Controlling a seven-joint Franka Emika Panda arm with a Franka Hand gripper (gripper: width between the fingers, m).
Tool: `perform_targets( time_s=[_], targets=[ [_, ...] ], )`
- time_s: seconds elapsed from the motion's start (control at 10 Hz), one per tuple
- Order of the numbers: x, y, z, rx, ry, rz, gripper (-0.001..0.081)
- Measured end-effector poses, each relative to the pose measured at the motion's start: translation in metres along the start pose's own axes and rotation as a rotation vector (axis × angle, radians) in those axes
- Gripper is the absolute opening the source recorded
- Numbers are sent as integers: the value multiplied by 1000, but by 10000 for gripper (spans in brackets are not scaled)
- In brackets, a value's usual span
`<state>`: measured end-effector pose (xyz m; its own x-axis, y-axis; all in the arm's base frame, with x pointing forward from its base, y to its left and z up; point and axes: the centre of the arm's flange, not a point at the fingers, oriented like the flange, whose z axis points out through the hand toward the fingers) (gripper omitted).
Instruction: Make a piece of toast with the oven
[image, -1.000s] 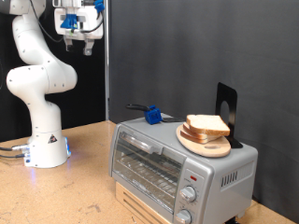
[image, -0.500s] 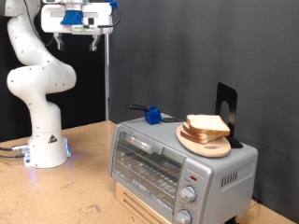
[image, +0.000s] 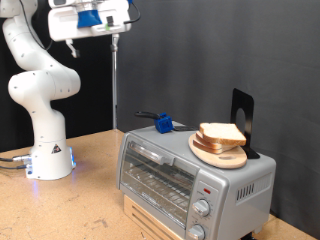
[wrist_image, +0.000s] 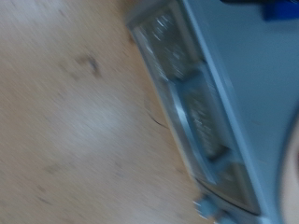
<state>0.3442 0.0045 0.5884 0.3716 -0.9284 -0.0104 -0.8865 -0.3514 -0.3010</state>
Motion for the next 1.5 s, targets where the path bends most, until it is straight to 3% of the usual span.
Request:
perform_targets(
  time_s=[0.1, 0.2, 0.3, 0.5, 0.7, 0.9, 1.1, 1.2, 1.5],
  targets=[
    [1, -8, 6, 52, -9, -69, 808],
    [1, -5, 7, 28, -13, -37, 808],
    [0, -2, 8, -7, -28, -65, 808],
    [1, 2, 5, -97, -122, -179, 808],
    [4, -8, 6, -142, -190, -323, 808],
    [10, -23, 13, -132, -237, -449, 808],
    [10, -22, 14, -129, -247, -474, 808],
    [8, -20, 16, -127, -288, -511, 808],
    [12, -23, 20, -79, -359, -486, 808]
  ],
)
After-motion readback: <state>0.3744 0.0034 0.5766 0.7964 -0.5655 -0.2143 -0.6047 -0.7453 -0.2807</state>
